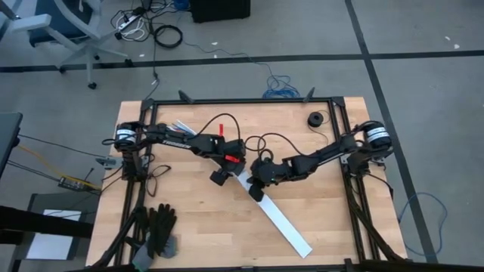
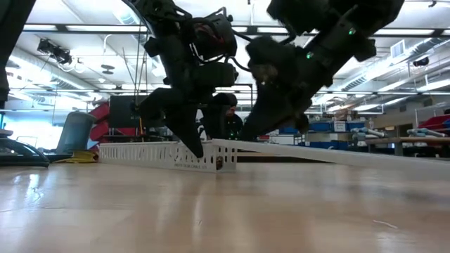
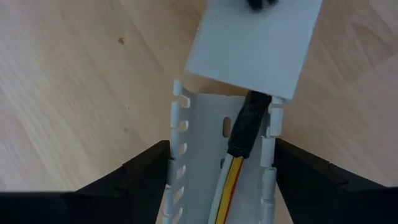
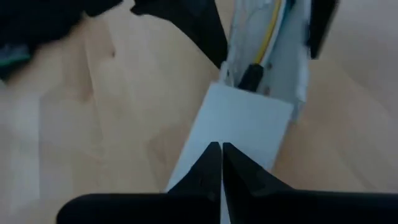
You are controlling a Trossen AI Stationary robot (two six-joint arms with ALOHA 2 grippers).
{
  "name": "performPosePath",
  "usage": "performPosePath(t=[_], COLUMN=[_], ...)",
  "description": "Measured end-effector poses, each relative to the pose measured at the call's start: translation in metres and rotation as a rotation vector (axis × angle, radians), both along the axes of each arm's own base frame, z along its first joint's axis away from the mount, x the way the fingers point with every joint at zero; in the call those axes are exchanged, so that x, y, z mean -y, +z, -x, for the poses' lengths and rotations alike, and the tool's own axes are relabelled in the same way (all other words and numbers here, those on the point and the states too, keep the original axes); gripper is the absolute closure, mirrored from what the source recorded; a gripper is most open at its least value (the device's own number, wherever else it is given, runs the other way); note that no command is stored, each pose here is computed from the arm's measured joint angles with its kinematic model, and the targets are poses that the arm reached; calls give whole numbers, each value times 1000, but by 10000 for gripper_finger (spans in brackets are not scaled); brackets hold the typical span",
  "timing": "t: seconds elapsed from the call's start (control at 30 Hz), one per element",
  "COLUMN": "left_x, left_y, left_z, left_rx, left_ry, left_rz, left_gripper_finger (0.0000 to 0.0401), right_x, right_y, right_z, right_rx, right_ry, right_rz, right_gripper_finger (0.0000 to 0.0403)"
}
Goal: Ziptie cables
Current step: Close the white cable duct
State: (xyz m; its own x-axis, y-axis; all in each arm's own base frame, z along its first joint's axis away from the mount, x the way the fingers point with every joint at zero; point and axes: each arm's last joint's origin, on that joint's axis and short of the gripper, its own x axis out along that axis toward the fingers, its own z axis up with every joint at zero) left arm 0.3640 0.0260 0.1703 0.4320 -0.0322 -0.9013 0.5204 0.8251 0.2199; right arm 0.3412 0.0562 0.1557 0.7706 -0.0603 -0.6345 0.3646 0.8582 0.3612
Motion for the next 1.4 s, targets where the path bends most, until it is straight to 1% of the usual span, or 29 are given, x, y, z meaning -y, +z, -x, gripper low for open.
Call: performPosePath(t=[0.13,0.6,0.7,0.87,1.07,1.13,1.23,1.33,1.4], left_x=[0,0,0,0,0,0,0,0,0], left_y=[0,0,0,1,0,0,0,0,0], left_z=[0,-1,-1,-1,-1,-1,-1,-1,-1], left_rx=[5,14,14,15,13,12,11,10,10], left_ry=[0,-3,-3,-3,-1,0,14,19,21], left_rz=[0,6,6,6,7,7,14,17,17], left_gripper_finger=[149,149,149,149,149,149,149,149,149], right_x=[1,3,3,4,5,5,6,8,8], right_y=[-5,-3,-3,3,20,25,34,42,44], right_z=[-2,-4,-4,-2,1,2,5,7,9], right_rx=[0,23,23,37,86,96,119,133,127], right_ry=[-6,-18,-7,-15,-29,-8,32,52,65], right_rz=[21,51,73,131,150,142,84,-9,-61], right_gripper_finger=[403,403,403,403,397,386,354,308,270])
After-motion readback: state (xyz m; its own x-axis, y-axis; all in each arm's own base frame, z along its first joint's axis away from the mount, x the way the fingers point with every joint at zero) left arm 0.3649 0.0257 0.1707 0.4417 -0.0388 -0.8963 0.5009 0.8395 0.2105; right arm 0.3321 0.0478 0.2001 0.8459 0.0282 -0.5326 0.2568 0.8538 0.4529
